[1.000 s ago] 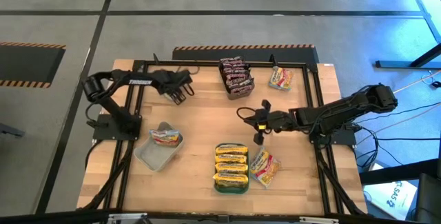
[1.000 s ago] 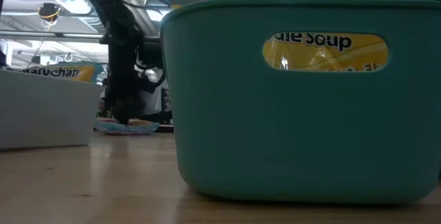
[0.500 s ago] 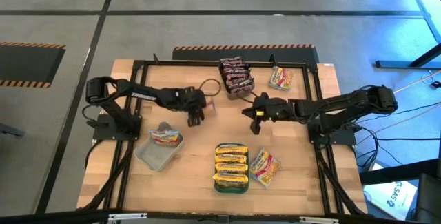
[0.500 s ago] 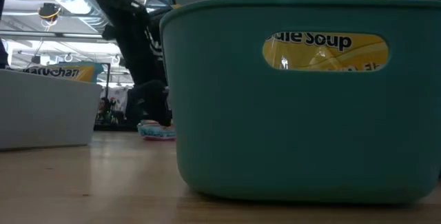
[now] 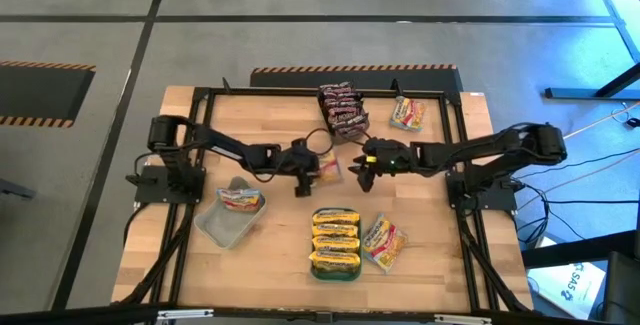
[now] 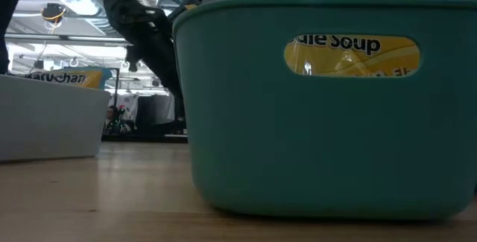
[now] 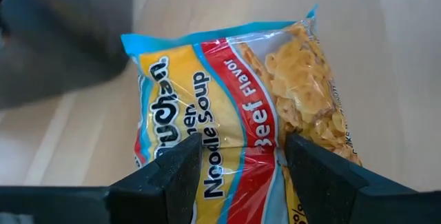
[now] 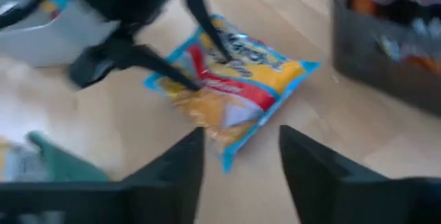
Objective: Sort Maruchan noodles
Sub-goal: Put the blue noodle pack into the white bin
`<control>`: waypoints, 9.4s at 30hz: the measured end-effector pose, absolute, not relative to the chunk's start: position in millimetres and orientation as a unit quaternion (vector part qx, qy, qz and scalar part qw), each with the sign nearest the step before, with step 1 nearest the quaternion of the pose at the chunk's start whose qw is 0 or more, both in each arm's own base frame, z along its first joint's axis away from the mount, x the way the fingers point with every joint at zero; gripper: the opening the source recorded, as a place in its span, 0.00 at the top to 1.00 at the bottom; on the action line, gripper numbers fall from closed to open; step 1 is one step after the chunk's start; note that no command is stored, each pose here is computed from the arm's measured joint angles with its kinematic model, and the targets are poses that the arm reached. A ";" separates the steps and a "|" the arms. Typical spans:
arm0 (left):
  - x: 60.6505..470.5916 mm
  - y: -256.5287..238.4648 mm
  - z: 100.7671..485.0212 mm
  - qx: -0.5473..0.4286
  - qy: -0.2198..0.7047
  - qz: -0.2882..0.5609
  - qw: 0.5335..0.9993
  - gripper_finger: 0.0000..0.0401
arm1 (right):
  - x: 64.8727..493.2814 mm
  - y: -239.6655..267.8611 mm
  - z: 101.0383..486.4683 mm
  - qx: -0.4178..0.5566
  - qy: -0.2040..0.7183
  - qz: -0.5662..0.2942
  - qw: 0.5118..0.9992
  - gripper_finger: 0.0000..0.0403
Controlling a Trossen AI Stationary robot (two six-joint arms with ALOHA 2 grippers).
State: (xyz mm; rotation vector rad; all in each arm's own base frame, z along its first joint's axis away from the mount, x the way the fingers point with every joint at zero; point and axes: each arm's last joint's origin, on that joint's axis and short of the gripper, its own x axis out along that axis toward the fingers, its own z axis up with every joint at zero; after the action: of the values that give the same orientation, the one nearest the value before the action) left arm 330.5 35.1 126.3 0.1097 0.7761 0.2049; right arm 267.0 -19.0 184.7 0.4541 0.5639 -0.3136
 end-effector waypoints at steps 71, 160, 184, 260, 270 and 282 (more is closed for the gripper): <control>282.5 18.8 223.0 -0.041 0.255 0.130 0.957 0.31 | 333.8 -13.5 147.2 0.156 0.257 0.028 0.953 0.75; 282.3 14.9 161.3 0.116 0.427 0.165 0.881 0.58 | 354.2 -51.4 157.3 0.206 0.457 0.020 0.865 0.93; 298.8 20.0 122.8 0.008 0.449 0.109 0.887 0.58 | 310.5 -43.9 128.9 0.282 0.330 0.006 0.901 0.93; 299.5 13.9 145.0 -0.027 0.384 0.139 0.913 0.56 | 358.9 -51.3 122.1 0.320 0.281 -0.043 0.904 0.74; 272.0 13.6 215.1 -0.052 0.291 0.146 0.944 0.54 | 355.7 -45.1 142.6 0.234 0.270 -0.018 0.934 0.72; 260.9 16.7 245.4 -0.063 0.211 0.176 0.959 0.54 | 371.7 -20.5 163.7 0.097 0.228 0.036 0.968 0.70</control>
State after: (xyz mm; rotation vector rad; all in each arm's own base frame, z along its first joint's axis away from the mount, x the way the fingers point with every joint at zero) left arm 260.9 16.7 245.4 -0.1287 0.4283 0.3570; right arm 371.7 -20.5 163.7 0.1956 0.4610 0.0725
